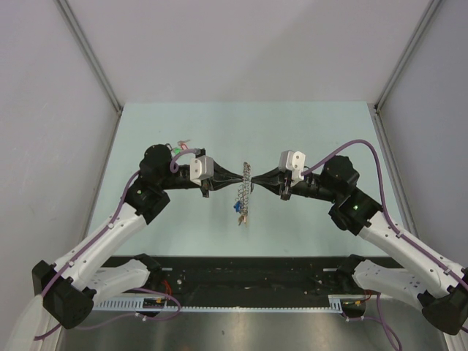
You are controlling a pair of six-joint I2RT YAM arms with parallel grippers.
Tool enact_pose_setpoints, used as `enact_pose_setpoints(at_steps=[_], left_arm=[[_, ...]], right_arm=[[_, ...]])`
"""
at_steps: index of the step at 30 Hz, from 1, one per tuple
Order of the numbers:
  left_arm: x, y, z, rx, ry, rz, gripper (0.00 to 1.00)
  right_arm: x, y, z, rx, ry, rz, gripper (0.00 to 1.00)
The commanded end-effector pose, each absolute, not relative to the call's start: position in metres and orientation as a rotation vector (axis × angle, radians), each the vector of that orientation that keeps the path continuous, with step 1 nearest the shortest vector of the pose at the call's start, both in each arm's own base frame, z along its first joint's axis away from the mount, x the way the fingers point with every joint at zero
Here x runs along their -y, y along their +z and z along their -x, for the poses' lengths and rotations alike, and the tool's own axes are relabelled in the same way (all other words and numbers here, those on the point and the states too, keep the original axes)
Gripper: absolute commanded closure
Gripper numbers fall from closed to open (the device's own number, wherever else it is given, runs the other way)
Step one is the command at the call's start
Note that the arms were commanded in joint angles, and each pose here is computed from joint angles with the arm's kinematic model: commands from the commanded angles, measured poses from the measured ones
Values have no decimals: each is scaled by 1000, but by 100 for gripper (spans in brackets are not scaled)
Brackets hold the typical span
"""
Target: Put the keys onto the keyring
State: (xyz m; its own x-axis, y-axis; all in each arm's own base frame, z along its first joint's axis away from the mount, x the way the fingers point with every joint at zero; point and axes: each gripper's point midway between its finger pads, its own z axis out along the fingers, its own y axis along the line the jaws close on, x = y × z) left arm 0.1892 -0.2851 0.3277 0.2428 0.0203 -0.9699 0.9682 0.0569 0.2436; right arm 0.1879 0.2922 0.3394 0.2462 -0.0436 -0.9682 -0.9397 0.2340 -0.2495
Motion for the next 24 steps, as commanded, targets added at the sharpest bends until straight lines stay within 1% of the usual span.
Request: enact_pose_setpoints(at_steps=[1,24], left_arm=[[286,343,-186,-982,-971,-1289,100],[288,342,-183,-974,-997,-1303,100]], right_arm=[[-292,359,-185,-1079,850,1145,100],[-299,364,-186,-1064,883,1138,100]])
